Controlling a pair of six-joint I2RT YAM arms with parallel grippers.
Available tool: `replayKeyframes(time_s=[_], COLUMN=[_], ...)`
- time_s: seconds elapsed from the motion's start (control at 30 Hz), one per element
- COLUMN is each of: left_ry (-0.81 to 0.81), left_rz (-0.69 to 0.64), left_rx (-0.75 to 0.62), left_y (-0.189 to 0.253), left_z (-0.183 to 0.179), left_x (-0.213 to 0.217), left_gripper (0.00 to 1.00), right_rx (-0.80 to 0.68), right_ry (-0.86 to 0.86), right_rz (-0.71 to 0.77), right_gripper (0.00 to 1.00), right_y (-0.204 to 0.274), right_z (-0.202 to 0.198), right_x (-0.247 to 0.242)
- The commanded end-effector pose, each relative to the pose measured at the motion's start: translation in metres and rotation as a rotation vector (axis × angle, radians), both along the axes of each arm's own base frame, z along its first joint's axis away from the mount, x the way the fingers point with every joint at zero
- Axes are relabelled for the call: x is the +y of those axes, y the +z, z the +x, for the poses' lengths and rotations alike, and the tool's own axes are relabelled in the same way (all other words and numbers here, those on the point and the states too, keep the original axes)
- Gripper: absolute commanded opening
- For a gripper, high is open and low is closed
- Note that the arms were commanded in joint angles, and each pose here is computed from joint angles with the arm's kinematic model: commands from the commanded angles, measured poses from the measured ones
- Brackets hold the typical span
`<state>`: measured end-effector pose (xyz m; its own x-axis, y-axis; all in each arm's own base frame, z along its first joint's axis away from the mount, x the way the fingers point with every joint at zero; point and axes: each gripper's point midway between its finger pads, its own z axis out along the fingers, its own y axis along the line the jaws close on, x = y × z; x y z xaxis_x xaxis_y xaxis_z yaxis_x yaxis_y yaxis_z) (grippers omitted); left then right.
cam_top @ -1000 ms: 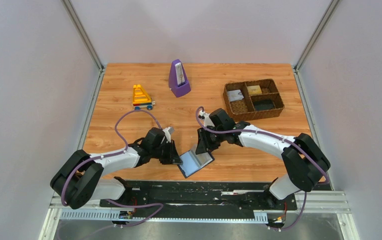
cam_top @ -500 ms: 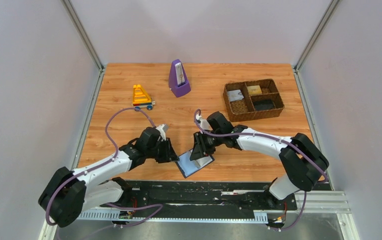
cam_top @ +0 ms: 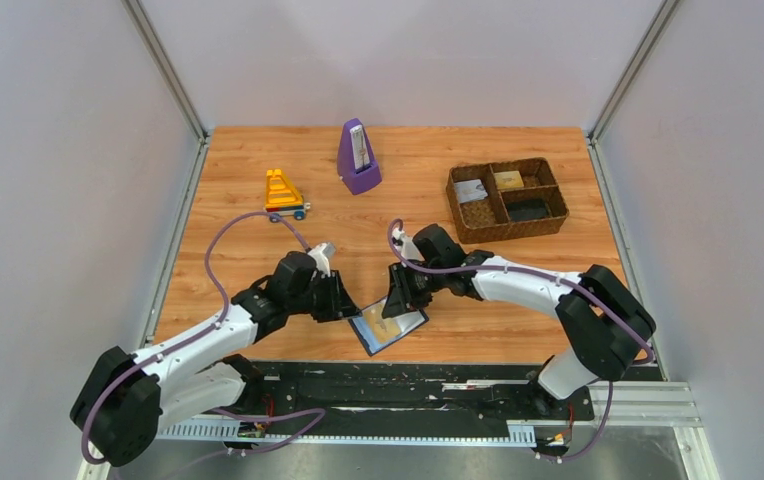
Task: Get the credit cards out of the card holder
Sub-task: Remove the credit card from the card holder.
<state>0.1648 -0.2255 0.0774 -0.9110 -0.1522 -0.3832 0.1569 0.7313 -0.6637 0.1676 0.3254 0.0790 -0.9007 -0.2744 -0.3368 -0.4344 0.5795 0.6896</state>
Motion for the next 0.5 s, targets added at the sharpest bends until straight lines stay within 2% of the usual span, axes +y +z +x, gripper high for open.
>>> replayKeyframes(time_s=[0.0, 0.27, 0.47], left_ry=[-0.041, -0.062, -0.049], left_rz=[-0.09, -0.099, -0.039], left_rx=[-0.036, -0.006, 0.041], left_y=[0.011, -0.008, -0.033], left_z=[0.005, 0.008, 0.005], left_x=[-0.018, -0.026, -0.019], left_gripper=[0.26, 0.2, 0.19], right_rx=[-0.066, -0.045, -0.021], right_ry=[-0.038, -0.047, -0.044], right_rz=[-0.028, -0.063, -0.078], right_gripper=[0.26, 0.26, 0.27], right_y=[0.002, -0.016, -0.032], right_z=[0.02, 0.028, 0.026], right_x=[-0.002, -0.003, -0.005])
